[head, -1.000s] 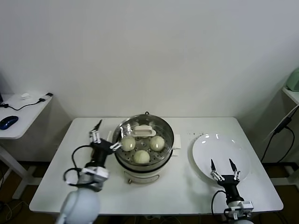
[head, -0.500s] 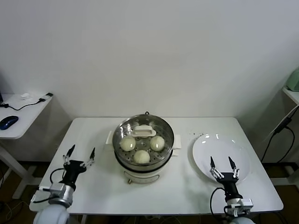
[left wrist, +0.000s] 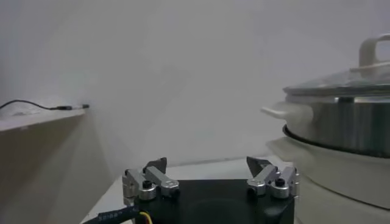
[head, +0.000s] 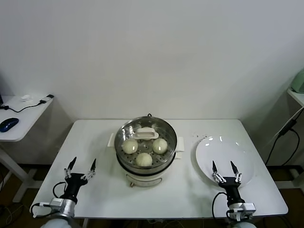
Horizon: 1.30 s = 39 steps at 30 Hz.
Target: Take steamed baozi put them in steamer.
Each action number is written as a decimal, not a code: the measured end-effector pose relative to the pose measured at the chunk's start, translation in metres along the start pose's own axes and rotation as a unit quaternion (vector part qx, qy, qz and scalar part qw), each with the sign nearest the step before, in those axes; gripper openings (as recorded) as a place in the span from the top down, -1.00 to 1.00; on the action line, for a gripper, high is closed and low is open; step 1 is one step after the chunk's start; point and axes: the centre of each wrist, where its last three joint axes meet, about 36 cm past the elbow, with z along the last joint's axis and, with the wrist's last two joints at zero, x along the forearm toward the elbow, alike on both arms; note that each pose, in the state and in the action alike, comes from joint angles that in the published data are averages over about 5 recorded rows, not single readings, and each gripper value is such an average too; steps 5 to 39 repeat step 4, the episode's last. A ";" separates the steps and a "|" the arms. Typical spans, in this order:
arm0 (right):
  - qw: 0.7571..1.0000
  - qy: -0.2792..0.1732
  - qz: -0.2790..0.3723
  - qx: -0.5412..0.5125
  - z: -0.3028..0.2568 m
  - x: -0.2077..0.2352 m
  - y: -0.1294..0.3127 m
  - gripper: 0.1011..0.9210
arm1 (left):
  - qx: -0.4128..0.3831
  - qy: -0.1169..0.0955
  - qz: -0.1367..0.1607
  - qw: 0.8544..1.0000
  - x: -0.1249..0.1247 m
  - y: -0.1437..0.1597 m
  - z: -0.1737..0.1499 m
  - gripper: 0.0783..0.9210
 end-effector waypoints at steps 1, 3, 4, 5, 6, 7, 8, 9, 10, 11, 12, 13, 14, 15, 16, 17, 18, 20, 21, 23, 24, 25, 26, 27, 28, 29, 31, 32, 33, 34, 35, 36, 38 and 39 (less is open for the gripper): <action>1.000 0.000 0.000 0.000 0.000 0.000 0.000 -0.76 | 0.001 0.000 0.000 1.000 0.001 0.000 0.001 -0.77; 1.000 0.001 0.000 0.000 0.000 0.000 0.000 -0.76 | 0.003 -0.001 -0.001 1.000 0.001 0.000 0.003 -0.77; 1.000 0.001 0.000 0.000 0.000 0.000 0.000 -0.76 | 0.003 -0.001 -0.001 1.000 0.002 0.000 0.004 -0.77; 1.000 0.001 0.000 0.000 0.000 0.000 0.000 -0.76 | 0.003 -0.001 -0.001 1.000 0.002 0.000 0.004 -0.77; 1.000 0.001 0.000 0.000 0.000 0.000 0.000 -0.76 | 0.003 -0.001 -0.001 1.000 0.002 0.000 0.004 -0.77; 1.000 0.001 0.000 0.000 0.000 0.000 0.000 -0.76 | 0.003 -0.001 -0.001 1.000 0.002 0.000 0.004 -0.77; 1.000 0.001 0.000 0.000 0.000 0.000 0.000 -0.76 | 0.003 -0.001 -0.001 1.000 0.002 0.000 0.004 -0.77; 1.000 0.001 0.000 0.000 0.000 0.000 0.000 -0.76 | 0.003 -0.001 -0.001 1.000 0.002 0.000 0.004 -0.77; 1.000 0.001 0.000 0.000 0.000 0.000 0.000 -0.76 | 0.003 -0.001 -0.001 1.000 0.002 0.000 0.004 -0.77; 1.000 0.001 0.000 0.000 0.000 0.000 0.000 -0.76 | 0.003 -0.001 -0.001 1.000 0.002 0.000 0.004 -0.77; 1.000 0.001 0.000 0.000 0.000 0.000 0.000 -0.76 | 0.003 -0.001 -0.001 1.000 0.002 0.000 0.004 -0.77; 1.000 0.001 0.000 0.000 0.000 0.000 0.000 -0.76 | 0.003 -0.001 -0.001 1.000 0.002 0.000 0.004 -0.77; 1.000 0.001 0.000 0.000 0.000 0.000 0.000 -0.76 | 0.003 -0.001 -0.001 1.000 0.002 0.000 0.004 -0.77; 1.000 0.001 0.000 0.000 0.000 0.000 0.000 -0.76 | 0.003 -0.001 -0.001 1.000 0.002 0.000 0.004 -0.77; 1.000 0.001 0.000 0.000 0.000 0.000 0.000 -0.76 | 0.003 -0.001 -0.001 1.000 0.002 0.000 0.004 -0.77; 1.000 0.001 0.000 0.000 0.000 0.000 0.000 -0.76 | 0.003 -0.001 -0.001 1.000 0.002 0.000 0.004 -0.77; 1.000 0.001 0.000 0.000 0.000 0.000 0.000 -0.76 | 0.003 -0.001 -0.001 1.000 0.002 0.000 0.004 -0.77; 1.000 0.001 0.000 0.000 0.000 0.000 0.000 -0.76 | 0.003 -0.001 -0.001 1.000 0.002 0.000 0.004 -0.77; 1.000 0.001 0.000 0.000 0.000 0.000 0.000 -0.76 | 0.003 -0.001 -0.001 1.000 0.002 0.000 0.004 -0.77; 1.000 0.001 0.000 0.000 0.000 0.000 0.000 -0.76 | 0.003 -0.001 -0.001 1.000 0.002 0.000 0.004 -0.77; 1.000 0.001 0.000 0.000 0.000 0.000 0.000 -0.76 | 0.003 -0.001 -0.001 1.000 0.002 0.000 0.004 -0.77; 1.000 0.001 0.000 0.000 0.000 0.000 0.000 -0.76 | 0.003 -0.001 -0.001 1.000 0.002 0.000 0.004 -0.77; 1.000 0.001 0.000 0.000 0.000 0.000 0.000 -0.76 | 0.003 -0.001 -0.001 1.000 0.002 0.000 0.004 -0.77; 1.000 0.001 0.000 0.000 0.000 0.000 0.000 -0.76 | 0.003 -0.001 -0.001 1.000 0.002 0.000 0.004 -0.77; 1.000 0.001 0.000 0.000 0.000 0.000 0.000 -0.76 | 0.003 -0.001 -0.001 1.000 0.002 0.000 0.004 -0.77; 1.000 0.001 0.000 0.000 0.000 0.000 0.000 -0.76 | 0.003 -0.001 -0.001 1.000 0.002 0.000 0.004 -0.77; 1.000 0.001 0.000 0.000 0.000 0.000 0.000 -0.76 | 0.003 -0.001 -0.001 1.000 0.002 0.000 0.004 -0.77; 1.000 0.001 0.000 0.000 0.000 0.000 0.000 -0.76 | 0.003 -0.001 -0.001 1.000 0.002 0.000 0.004 -0.77; 1.000 0.001 0.000 0.000 0.000 0.000 0.000 -0.76 | 0.003 -0.001 -0.001 1.000 0.002 0.000 0.004 -0.77; 1.000 0.001 0.000 0.000 0.000 0.000 0.000 -0.76 | 0.003 -0.001 -0.001 1.000 0.002 0.000 0.004 -0.77; 1.000 0.001 0.000 0.000 0.000 0.000 0.000 -0.76 | 0.003 -0.001 -0.001 1.000 0.002 0.000 0.004 -0.77; 1.000 0.001 0.000 0.000 0.000 0.000 0.000 -0.76 | 0.003 -0.001 -0.001 1.000 0.002 0.000 0.004 -0.77; 1.000 0.001 0.000 0.000 0.000 0.000 0.000 -0.76 | 0.003 -0.001 -0.001 1.000 0.002 0.000 0.004 -0.77; 1.000 0.001 0.000 0.000 0.000 0.000 0.000 -0.76 | 0.003 -0.001 -0.001 1.000 0.002 0.000 0.004 -0.77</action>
